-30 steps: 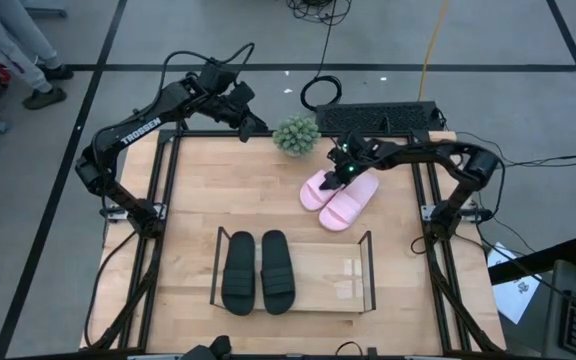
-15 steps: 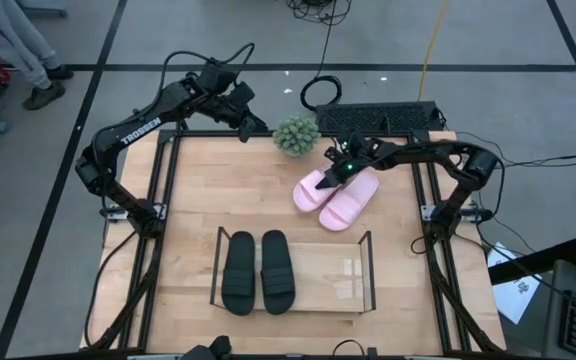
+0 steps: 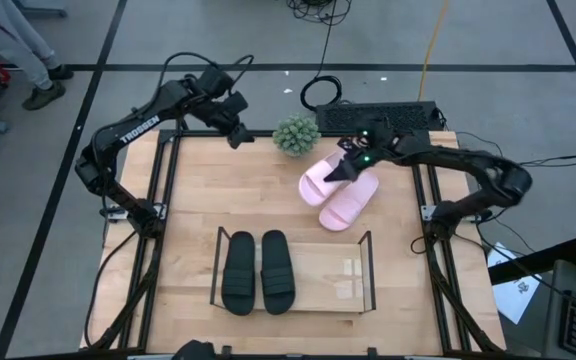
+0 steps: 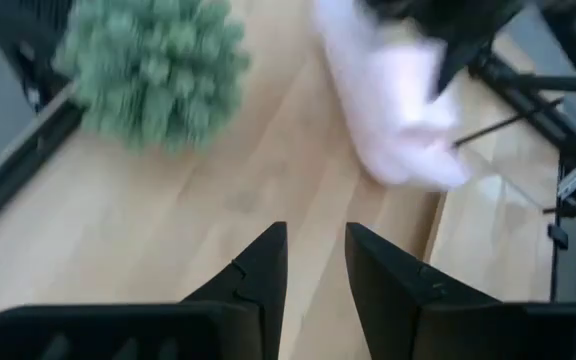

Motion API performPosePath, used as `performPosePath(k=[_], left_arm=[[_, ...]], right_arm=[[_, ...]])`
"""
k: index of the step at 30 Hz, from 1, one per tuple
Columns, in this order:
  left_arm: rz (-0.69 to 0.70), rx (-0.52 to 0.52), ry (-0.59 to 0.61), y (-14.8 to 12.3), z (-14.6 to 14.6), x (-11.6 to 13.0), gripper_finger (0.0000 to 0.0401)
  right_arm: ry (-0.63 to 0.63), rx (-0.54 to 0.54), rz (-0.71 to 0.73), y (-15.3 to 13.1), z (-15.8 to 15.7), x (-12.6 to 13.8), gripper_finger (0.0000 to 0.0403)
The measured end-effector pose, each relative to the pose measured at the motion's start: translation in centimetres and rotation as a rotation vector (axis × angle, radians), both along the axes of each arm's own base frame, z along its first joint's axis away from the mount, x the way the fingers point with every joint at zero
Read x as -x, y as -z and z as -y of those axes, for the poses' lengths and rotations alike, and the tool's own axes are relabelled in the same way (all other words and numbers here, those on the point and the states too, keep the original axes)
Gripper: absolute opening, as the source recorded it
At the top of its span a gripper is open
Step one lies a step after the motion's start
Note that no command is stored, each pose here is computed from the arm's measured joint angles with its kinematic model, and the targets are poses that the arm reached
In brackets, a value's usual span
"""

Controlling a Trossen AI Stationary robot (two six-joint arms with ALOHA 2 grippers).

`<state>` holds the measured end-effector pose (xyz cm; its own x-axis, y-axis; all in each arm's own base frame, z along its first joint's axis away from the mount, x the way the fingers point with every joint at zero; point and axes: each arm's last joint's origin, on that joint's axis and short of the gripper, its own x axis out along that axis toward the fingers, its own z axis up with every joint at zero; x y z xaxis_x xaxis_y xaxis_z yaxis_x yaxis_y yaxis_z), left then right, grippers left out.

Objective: Pick and place slides into the shelf
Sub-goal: Put the right pink slipper on the shelf

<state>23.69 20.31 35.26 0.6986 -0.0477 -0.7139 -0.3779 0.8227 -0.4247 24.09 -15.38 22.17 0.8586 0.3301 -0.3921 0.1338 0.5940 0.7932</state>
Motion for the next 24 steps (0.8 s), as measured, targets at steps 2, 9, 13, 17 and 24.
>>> performPosePath(k=[2,9,13,17,24], left_arm=[[-0.037,0.026,0.004,0.3,0.1,0.4,0.0104],[-0.102,0.064,0.011,0.7,0.1,1.6,0.0104],[-0.104,0.063,0.006,0.7,-0.2,1.8,0.0104],[-0.107,0.066,0.004,0.7,-0.2,1.9,0.0104],[-0.118,0.075,0.006,0.8,-0.1,2.0,0.0104]], right_arm=[[-0.027,0.042,0.051,-2.0,-1.1,0.3,0.0003],[-0.206,0.183,0.089,-9.1,-5.8,-1.4,0.0002],[-0.384,0.249,-0.050,-10.6,-9.2,-3.7,0.0001],[-0.544,0.304,-0.185,-10.3,-12.1,-6.4,0.0001],[-0.707,0.325,-0.181,-10.2,-15.2,-9.6,0.0001]])
